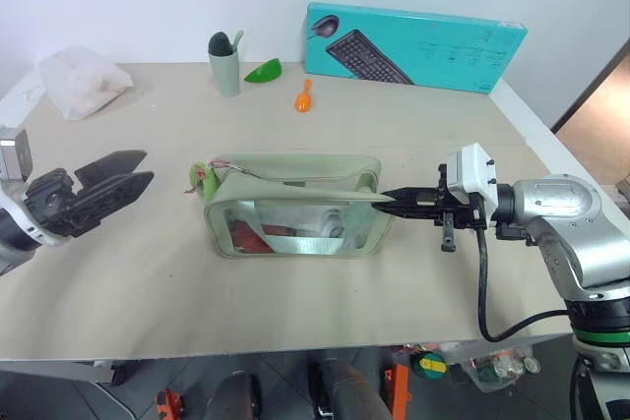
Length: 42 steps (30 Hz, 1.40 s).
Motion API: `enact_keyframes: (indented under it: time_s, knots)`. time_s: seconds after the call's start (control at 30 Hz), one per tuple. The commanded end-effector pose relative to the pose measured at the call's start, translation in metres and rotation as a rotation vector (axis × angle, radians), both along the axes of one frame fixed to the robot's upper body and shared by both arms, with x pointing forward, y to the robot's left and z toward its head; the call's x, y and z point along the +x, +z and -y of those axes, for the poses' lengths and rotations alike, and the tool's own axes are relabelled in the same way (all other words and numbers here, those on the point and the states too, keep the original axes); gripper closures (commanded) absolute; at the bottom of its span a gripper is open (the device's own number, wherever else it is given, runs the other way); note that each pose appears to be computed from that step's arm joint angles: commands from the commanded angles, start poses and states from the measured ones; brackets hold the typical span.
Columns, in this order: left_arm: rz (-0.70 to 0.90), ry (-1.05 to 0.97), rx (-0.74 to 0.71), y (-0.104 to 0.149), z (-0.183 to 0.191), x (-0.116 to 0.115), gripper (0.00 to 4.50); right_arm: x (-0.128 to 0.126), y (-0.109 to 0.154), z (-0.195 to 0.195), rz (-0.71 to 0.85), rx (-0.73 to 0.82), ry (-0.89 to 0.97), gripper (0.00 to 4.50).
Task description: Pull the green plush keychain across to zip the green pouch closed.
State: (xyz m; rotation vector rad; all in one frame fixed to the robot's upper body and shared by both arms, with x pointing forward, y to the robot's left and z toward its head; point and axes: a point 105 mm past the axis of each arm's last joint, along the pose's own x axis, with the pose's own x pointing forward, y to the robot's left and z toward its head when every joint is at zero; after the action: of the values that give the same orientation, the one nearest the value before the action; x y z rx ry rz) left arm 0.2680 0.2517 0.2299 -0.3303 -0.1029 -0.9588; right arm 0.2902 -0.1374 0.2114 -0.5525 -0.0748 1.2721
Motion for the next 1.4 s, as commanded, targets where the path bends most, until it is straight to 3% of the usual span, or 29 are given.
enact_keyframes:
  time_s: [0.03,0.17,0.47,0.73,0.77,0.87,1.17,1.33,1.4]
  knots:
    - [-0.050,0.054,0.009,-0.013,-0.003,0.011,0.00,-0.006,0.004,-0.007,0.025,-0.002,0.030,4.46]
    - [-0.106,0.071,0.009,-0.030,0.003,0.022,0.00,-0.008,0.004,-0.005,0.021,0.004,0.026,4.46]
    - [-0.126,0.076,-0.009,-0.044,0.012,0.045,0.00,-0.010,0.005,-0.006,0.023,0.008,0.014,4.46]
    - [-0.153,0.036,-0.004,-0.055,0.016,0.051,0.00,-0.010,0.005,-0.006,0.025,0.015,0.001,4.46]
    - [-0.158,0.028,-0.003,-0.057,0.018,0.052,0.53,-0.010,0.005,-0.006,0.025,0.016,0.000,4.50]
    - [-0.167,-0.005,0.003,-0.060,0.024,0.051,1.56,-0.010,0.005,-0.007,0.025,0.018,0.000,4.50]
    - [-0.115,-0.063,-0.043,-0.046,0.040,0.055,4.40,-0.010,0.004,-0.008,0.025,0.021,0.004,4.50]
    - [-0.059,-0.073,-0.066,-0.034,0.044,0.054,4.40,-0.011,0.003,-0.009,0.023,0.019,0.004,4.50]
    - [0.001,-0.054,-0.110,-0.016,0.040,0.056,4.40,-0.011,0.002,-0.009,0.023,0.019,0.002,4.50]
